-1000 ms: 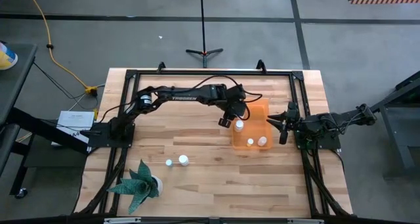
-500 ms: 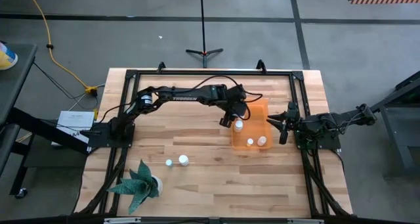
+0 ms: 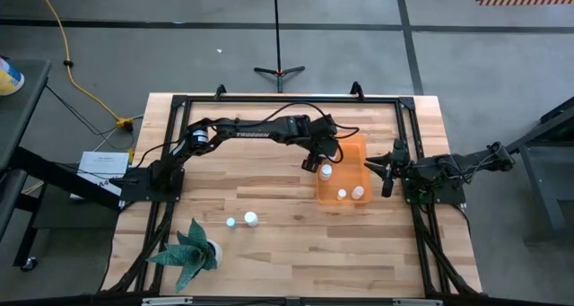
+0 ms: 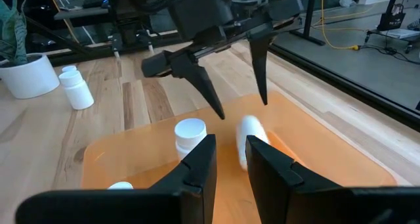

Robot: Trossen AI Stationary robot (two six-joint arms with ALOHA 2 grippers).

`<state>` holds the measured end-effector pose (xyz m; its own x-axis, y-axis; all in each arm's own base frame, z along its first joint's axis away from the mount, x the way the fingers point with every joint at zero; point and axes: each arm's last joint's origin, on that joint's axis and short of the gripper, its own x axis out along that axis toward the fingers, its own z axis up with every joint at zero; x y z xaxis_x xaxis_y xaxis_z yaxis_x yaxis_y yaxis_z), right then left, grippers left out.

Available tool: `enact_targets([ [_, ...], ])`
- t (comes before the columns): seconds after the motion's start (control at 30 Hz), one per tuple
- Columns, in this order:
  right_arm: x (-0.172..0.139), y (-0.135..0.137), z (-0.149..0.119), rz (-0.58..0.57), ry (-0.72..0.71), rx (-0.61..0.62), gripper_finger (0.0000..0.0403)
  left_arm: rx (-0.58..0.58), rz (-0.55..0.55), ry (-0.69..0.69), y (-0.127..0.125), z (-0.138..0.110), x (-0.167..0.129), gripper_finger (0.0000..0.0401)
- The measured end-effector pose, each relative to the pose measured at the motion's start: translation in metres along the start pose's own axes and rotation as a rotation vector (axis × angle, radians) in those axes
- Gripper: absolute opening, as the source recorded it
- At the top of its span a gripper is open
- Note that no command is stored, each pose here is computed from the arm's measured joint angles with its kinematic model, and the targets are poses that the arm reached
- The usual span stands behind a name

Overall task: Pick and place pill bottles into a basket
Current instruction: Put the white medicine bottle into the orange container

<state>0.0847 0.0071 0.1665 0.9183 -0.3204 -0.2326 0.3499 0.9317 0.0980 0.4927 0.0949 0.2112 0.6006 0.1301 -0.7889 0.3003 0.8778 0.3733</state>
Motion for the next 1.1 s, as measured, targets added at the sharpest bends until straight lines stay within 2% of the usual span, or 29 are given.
enact_targets([
  [0.1,0.000,0.000,0.000,0.000,0.000,-0.001,0.0074,0.011,0.033,0.022,0.000,0.000,0.000,0.0278],
  [0.23,0.000,0.000,0.000,0.000,0.000,0.000,0.0074,0.019,0.135,0.103,-0.003,0.004,-0.008,0.0277],
  [0.3,0.000,0.000,0.000,0.000,0.000,0.000,0.0074,0.026,0.134,0.126,-0.007,0.007,-0.018,0.0277],
  [0.4,0.000,0.000,0.000,0.000,0.000,0.001,0.0074,0.020,0.082,0.168,-0.022,0.013,-0.037,0.0277],
  [0.63,0.000,0.000,0.000,-0.002,0.000,0.002,0.0074,-0.134,-0.087,0.328,-0.069,0.021,-0.092,0.0277],
  [0.8,0.000,0.000,0.000,-0.003,-0.001,0.001,0.0074,-0.229,-0.258,0.421,-0.111,0.027,-0.108,0.0277],
  [1.1,0.000,0.001,0.000,0.039,0.011,0.000,0.0074,-0.338,-0.294,0.581,-0.176,0.038,-0.133,0.0277],
])
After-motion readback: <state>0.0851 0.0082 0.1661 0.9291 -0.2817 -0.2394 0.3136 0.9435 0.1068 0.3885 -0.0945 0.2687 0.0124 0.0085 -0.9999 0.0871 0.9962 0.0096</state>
